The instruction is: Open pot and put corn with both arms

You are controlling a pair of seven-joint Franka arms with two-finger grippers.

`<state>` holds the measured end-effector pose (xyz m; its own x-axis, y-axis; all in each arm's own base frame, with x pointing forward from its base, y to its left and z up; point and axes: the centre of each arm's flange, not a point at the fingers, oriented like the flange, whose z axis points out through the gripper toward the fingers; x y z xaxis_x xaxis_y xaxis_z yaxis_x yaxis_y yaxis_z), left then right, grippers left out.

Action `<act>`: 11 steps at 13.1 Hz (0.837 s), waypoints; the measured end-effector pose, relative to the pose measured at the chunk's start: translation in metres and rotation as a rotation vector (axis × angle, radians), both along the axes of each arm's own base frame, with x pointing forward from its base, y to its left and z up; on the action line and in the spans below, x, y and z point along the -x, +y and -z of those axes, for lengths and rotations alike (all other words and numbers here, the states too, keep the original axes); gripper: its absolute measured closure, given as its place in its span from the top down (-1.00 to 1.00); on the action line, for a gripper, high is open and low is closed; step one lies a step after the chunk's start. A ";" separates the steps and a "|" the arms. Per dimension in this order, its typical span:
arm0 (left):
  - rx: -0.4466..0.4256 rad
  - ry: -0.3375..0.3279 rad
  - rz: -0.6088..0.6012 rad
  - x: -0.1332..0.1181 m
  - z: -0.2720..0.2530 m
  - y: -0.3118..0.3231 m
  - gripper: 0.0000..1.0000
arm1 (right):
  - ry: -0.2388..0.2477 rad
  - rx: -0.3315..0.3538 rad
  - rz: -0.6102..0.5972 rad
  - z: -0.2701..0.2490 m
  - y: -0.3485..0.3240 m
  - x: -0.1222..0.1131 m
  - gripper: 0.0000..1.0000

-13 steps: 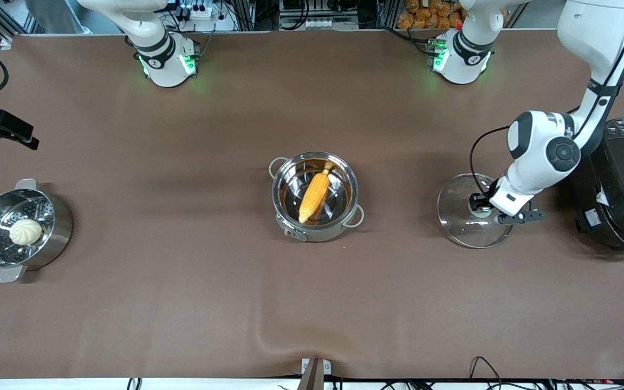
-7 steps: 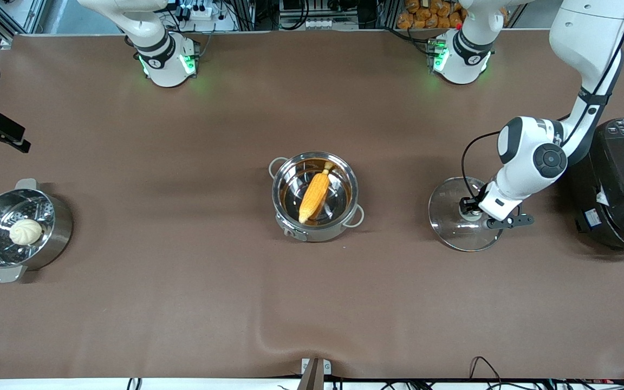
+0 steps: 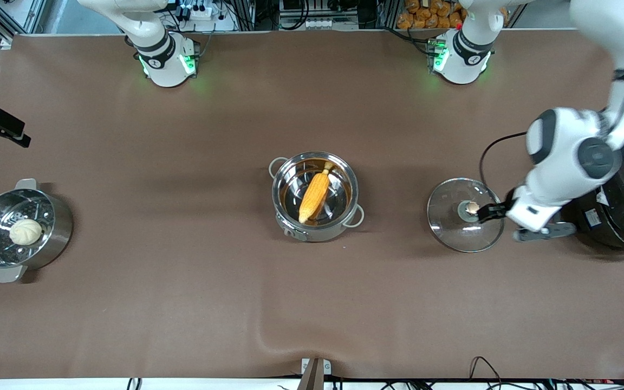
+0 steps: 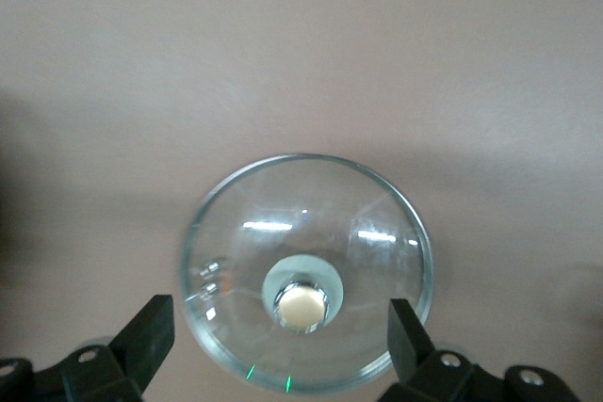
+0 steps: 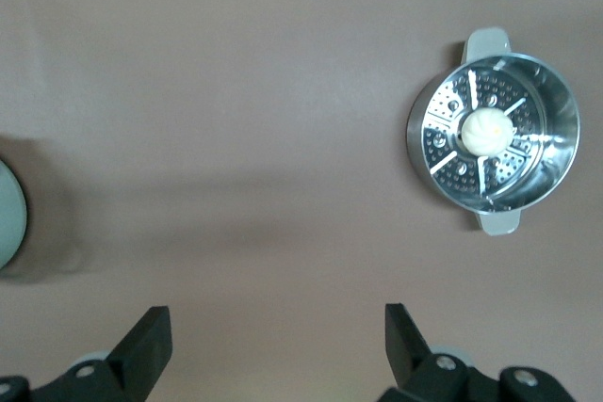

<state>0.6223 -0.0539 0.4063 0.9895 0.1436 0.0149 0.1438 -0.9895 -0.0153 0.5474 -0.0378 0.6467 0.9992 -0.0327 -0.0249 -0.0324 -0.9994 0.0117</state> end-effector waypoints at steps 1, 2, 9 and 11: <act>-0.011 0.008 -0.007 -0.004 -0.047 0.003 1.00 | 0.009 0.000 0.001 0.000 0.000 0.001 1.00; -0.014 0.016 -0.022 -0.004 -0.088 0.006 1.00 | 0.011 0.001 0.002 0.000 -0.001 0.001 1.00; -0.045 -0.021 -0.016 0.051 -0.222 0.006 1.00 | 0.027 -0.001 0.007 -0.005 -0.003 0.006 1.00; -0.049 0.020 0.001 0.061 -0.226 0.002 1.00 | 0.027 -0.001 0.006 -0.005 -0.003 0.006 1.00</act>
<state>0.5611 -0.0514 0.6321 0.9898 0.1427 0.0023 0.1425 -0.9875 -0.0667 0.5414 -0.0406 0.6517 0.9979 -0.0388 -0.0522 -0.0382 -0.9992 0.0121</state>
